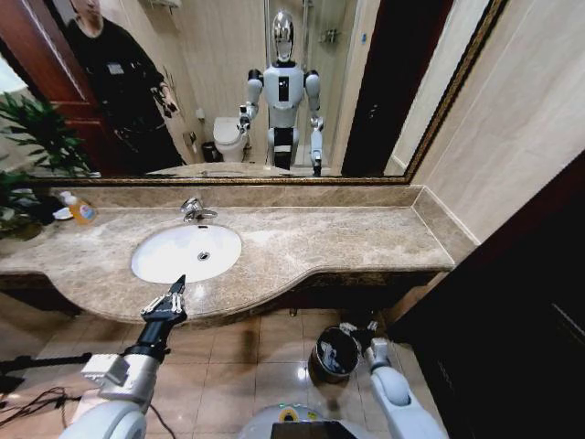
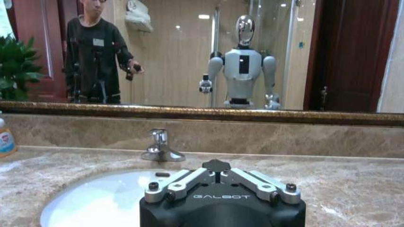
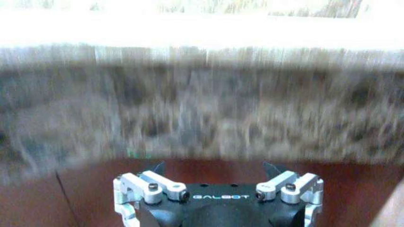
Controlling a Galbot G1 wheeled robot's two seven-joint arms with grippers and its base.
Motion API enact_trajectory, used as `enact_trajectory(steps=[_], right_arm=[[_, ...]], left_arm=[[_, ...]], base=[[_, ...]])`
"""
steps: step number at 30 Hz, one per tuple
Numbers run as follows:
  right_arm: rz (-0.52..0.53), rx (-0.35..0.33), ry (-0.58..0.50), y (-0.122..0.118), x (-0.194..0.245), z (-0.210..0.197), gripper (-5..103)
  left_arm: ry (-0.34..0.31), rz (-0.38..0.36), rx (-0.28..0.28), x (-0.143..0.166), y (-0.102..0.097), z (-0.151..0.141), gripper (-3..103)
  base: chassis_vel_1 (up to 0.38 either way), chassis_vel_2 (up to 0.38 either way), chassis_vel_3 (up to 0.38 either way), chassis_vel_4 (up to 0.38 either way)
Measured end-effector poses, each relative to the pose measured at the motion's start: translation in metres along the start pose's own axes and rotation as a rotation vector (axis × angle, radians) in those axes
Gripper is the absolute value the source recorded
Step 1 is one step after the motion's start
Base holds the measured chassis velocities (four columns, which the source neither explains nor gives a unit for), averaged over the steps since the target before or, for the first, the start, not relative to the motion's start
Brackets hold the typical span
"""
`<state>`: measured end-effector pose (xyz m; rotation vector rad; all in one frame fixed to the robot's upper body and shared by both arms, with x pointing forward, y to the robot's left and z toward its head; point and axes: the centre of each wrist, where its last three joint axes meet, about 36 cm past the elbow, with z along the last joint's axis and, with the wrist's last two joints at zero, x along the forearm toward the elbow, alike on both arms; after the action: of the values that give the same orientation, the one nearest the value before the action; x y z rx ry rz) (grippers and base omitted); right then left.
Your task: Pick up the trash from the sink and place it in the trash bin.
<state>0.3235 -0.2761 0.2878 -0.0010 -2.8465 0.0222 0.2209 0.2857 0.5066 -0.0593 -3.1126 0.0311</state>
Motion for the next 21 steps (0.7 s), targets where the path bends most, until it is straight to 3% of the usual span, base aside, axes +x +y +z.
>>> enact_trajectory(steps=[10,21], right_arm=[[0.003,-0.035,-0.194,0.007,0.036,-0.116,100],[0.014,-0.033,-0.322,-0.01,0.071,-0.178,100]], left_arm=[[0.0,0.0,0.0,0.0,0.0,0.0,0],[0.0,0.0,0.0,0.0,0.0,0.0,0]], base=[[0.0,0.0,0.0,0.0],[0.0,0.0,0.0,0.0]])
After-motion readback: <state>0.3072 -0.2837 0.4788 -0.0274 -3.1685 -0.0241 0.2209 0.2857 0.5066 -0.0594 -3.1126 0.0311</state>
